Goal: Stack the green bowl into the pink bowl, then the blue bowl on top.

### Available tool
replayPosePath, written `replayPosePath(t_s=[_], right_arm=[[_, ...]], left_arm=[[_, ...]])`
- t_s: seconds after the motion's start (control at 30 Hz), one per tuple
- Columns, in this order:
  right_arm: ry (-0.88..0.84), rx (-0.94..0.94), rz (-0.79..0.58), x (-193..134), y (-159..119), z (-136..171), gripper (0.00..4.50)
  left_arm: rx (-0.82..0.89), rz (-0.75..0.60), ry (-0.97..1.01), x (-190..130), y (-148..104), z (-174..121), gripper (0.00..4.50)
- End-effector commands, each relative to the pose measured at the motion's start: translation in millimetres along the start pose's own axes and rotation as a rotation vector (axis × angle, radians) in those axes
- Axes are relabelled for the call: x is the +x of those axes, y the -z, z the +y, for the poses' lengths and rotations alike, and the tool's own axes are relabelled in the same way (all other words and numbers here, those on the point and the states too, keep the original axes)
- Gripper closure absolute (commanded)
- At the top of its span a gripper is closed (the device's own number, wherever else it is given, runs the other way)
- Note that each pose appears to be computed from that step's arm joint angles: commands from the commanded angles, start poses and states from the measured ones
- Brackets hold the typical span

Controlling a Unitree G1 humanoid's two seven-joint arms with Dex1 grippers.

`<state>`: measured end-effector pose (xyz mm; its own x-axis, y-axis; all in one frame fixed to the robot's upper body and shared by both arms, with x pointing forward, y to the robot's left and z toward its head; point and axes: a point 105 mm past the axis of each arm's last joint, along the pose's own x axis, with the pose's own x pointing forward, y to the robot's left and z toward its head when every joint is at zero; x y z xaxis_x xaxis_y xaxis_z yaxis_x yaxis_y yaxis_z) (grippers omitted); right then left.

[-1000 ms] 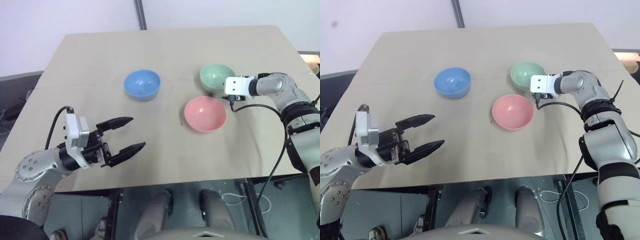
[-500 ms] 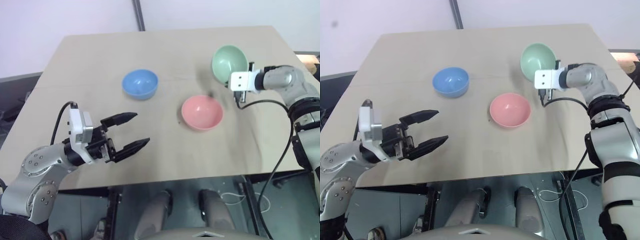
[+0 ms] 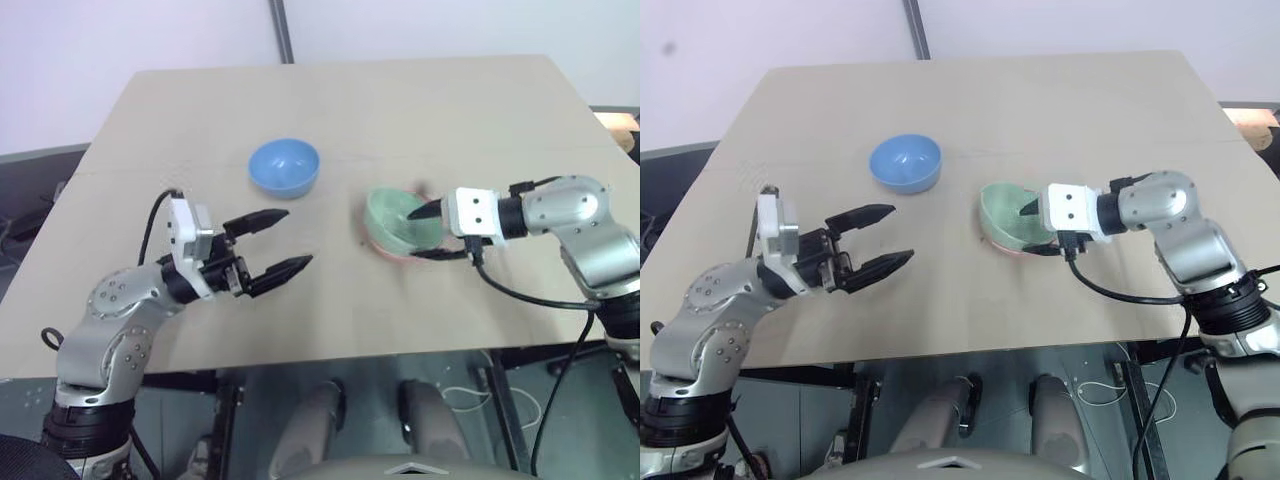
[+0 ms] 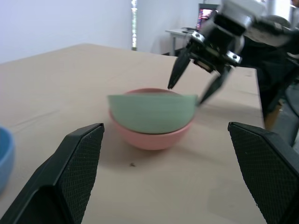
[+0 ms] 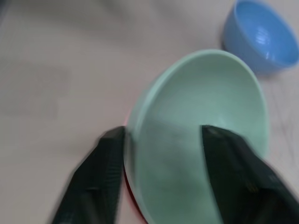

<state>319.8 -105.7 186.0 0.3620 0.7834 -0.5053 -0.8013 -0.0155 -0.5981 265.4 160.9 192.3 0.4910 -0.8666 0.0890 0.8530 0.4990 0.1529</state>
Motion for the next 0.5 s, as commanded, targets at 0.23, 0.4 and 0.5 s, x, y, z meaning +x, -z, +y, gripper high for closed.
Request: replayPosePath(t_s=[0.23,0.4,0.5], right_arm=[[0.301,0.200,-0.222,-63,-41,-9,0.18],[0.436,0.275,-0.239,-56,-40,-7,0.18],[0.470,0.293,-0.239,-44,-38,-5,0.18]], left_arm=[[0.501,0.258,-0.396,7,-22,81,0.00],[0.757,0.588,-0.211,35,2,107,0.00],[0.816,0.715,-0.168,50,17,126,0.00]])
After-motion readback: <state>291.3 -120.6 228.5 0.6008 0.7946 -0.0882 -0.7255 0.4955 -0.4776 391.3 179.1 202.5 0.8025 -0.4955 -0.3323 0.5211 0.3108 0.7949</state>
